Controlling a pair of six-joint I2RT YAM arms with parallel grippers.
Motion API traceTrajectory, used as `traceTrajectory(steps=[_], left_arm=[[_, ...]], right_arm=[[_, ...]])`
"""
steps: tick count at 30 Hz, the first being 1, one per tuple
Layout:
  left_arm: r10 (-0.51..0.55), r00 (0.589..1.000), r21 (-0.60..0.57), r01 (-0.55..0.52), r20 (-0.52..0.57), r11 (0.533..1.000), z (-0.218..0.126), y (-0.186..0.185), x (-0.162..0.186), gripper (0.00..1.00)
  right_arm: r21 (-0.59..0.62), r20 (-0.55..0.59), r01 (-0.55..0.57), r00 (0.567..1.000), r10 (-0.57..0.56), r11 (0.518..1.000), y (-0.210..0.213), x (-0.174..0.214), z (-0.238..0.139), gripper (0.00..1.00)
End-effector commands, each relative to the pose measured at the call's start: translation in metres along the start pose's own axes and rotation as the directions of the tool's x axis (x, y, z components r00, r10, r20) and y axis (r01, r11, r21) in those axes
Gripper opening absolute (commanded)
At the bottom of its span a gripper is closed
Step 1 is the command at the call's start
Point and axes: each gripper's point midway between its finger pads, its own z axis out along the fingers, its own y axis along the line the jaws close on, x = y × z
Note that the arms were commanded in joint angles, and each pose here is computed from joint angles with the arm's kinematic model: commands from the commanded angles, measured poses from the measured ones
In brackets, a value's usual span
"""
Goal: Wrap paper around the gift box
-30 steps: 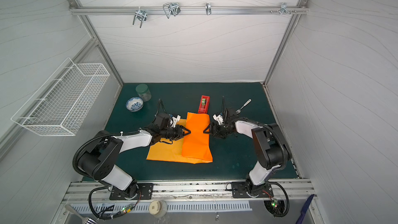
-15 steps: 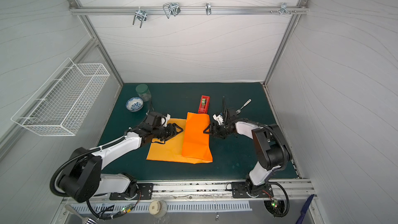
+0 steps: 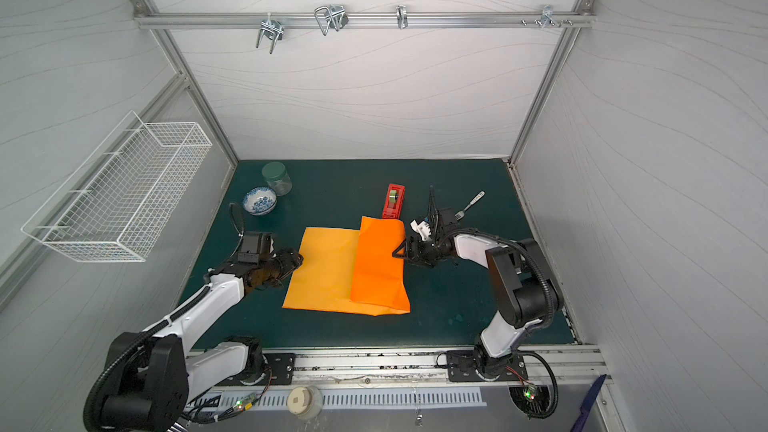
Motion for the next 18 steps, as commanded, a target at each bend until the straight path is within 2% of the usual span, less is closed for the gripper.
traceTrajectory(steps=[1, 8, 15, 18], left_arm=[[-0.015, 0.999, -0.052, 0.013, -0.035, 0.999, -0.002, 0.011, 0.009, 0.76], [-0.069, 0.997, -0.156, 0.074, 0.034, 0.985, -0.025, 0.049, 0.038, 0.79], [-0.079, 0.997, -0.183, 0.077, -0.006, 0.980, -0.027, 0.055, 0.061, 0.78], [-0.083, 0.995, -0.152, 0.074, -0.050, 0.986, -0.023, 0.051, 0.072, 0.77]], right_arm=[[0.178, -0.071, -0.093, 0.992, 0.107, 0.980, -0.047, 0.031, 0.008, 0.77], [0.170, -0.066, -0.092, 0.992, 0.105, 0.981, -0.045, 0.031, 0.007, 0.76], [0.160, -0.066, -0.092, 0.992, 0.104, 0.983, -0.043, 0.030, 0.007, 0.76], [0.162, -0.065, -0.091, 0.993, 0.102, 0.983, -0.043, 0.030, 0.006, 0.76]])
